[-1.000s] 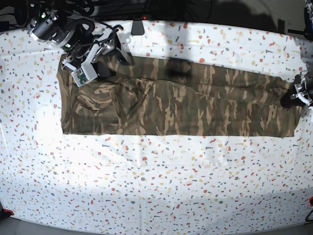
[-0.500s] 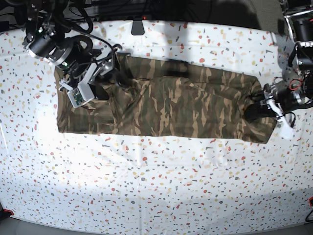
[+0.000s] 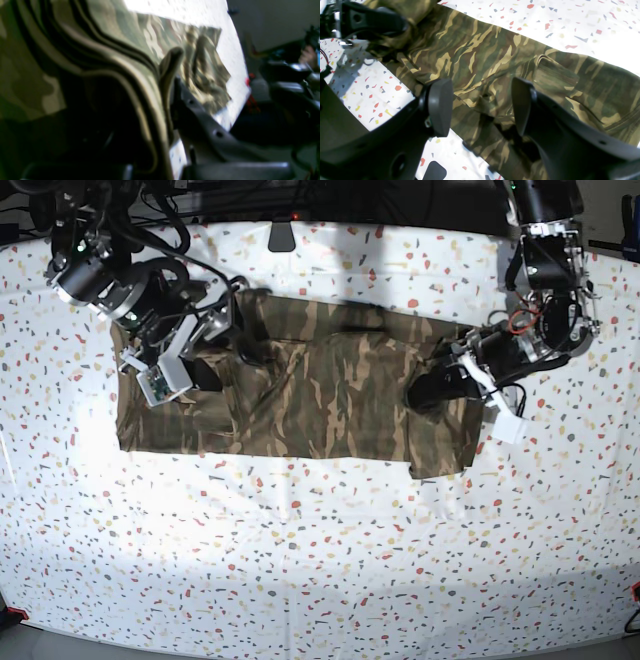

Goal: Fold the T-shirt properly
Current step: 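Lift the strip end with the left gripper and fold it toward the right gripper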

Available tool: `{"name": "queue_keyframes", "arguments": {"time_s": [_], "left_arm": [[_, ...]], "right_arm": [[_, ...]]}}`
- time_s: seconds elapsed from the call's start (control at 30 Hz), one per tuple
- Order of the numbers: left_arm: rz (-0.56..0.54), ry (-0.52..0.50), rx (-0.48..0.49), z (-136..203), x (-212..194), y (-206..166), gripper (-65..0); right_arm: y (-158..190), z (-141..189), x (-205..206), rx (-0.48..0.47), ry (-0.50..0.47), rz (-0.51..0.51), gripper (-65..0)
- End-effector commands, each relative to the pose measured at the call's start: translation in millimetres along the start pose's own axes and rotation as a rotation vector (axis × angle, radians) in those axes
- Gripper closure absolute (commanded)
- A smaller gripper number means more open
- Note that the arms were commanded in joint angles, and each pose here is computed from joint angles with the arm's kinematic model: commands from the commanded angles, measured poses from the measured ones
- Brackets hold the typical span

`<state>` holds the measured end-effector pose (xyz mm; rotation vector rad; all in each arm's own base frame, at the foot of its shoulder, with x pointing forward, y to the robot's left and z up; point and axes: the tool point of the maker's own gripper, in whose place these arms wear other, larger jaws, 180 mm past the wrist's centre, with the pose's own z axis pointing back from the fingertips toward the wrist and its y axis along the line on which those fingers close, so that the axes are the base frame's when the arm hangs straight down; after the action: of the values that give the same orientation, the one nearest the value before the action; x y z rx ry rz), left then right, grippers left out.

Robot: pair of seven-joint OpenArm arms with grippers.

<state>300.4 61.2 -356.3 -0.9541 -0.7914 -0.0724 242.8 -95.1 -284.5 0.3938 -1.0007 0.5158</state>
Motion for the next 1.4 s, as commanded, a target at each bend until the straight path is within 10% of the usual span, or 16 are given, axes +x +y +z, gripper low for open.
{"name": "queue_keyframes", "arguments": {"time_s": [0.0, 0.93, 1.17, 1.37], "left_arm": [[-0.033, -0.047, -0.012, -3, 14, -7, 0.0], [0.078, -0.074, -0.041, -25, -21, -29, 0.0], [0.026, 0.085, -0.2, -58, -52, -83, -29.7], [-0.055, 0.155, -0.388, -86, -67, -149, -32.0]], "right_arm": [[2, 3, 13, 0.009, -0.046, 0.018, -36.8], [2, 3, 13, 0.009, -0.046, 0.019, -36.8], [5, 3, 16, 0.026, -0.062, 0.004, -36.8], [4, 3, 16, 0.025, -0.061, 0.005, -36.8]]}}
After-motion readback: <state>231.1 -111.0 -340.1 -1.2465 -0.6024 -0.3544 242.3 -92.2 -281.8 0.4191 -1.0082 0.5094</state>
